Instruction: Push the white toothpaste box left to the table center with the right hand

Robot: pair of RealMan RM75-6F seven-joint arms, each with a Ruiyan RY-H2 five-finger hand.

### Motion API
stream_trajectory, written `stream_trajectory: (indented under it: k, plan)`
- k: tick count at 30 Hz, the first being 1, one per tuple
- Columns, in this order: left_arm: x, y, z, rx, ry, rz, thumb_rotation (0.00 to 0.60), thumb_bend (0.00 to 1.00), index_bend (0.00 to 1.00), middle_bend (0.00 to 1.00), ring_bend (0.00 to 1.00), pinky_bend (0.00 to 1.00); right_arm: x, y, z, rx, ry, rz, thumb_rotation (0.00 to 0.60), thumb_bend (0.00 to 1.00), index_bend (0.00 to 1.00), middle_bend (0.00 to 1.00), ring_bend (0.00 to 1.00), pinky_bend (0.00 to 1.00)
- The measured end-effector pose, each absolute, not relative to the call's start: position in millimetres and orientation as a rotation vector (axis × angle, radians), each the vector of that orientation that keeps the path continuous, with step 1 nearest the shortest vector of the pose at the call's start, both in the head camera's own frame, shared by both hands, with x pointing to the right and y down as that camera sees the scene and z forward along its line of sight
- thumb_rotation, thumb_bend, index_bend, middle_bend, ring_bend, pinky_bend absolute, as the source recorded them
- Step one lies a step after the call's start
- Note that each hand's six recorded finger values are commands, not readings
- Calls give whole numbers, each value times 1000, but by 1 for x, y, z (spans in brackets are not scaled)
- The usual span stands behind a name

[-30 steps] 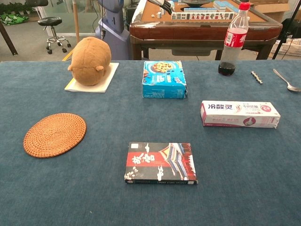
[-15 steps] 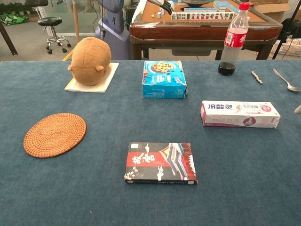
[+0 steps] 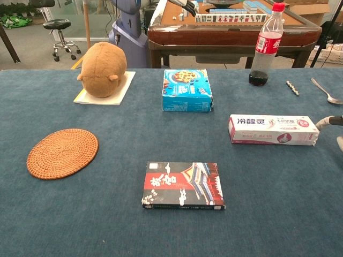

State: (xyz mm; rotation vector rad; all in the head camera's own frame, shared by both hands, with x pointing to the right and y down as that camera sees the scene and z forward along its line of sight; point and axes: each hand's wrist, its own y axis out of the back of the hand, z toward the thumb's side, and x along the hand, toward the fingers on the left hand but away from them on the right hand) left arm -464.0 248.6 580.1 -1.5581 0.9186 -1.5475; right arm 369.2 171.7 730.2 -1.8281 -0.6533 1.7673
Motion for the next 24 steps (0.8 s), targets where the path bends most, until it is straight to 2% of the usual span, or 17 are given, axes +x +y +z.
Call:
stream_trajectory:
  k: [24]
  plan:
    - [-478, 245, 578, -1530, 959, -1584, 600, 249, 465, 422, 330, 441, 304, 168, 738, -1937, -606, 1624, 600, 807, 216, 1000, 1000, 1000]
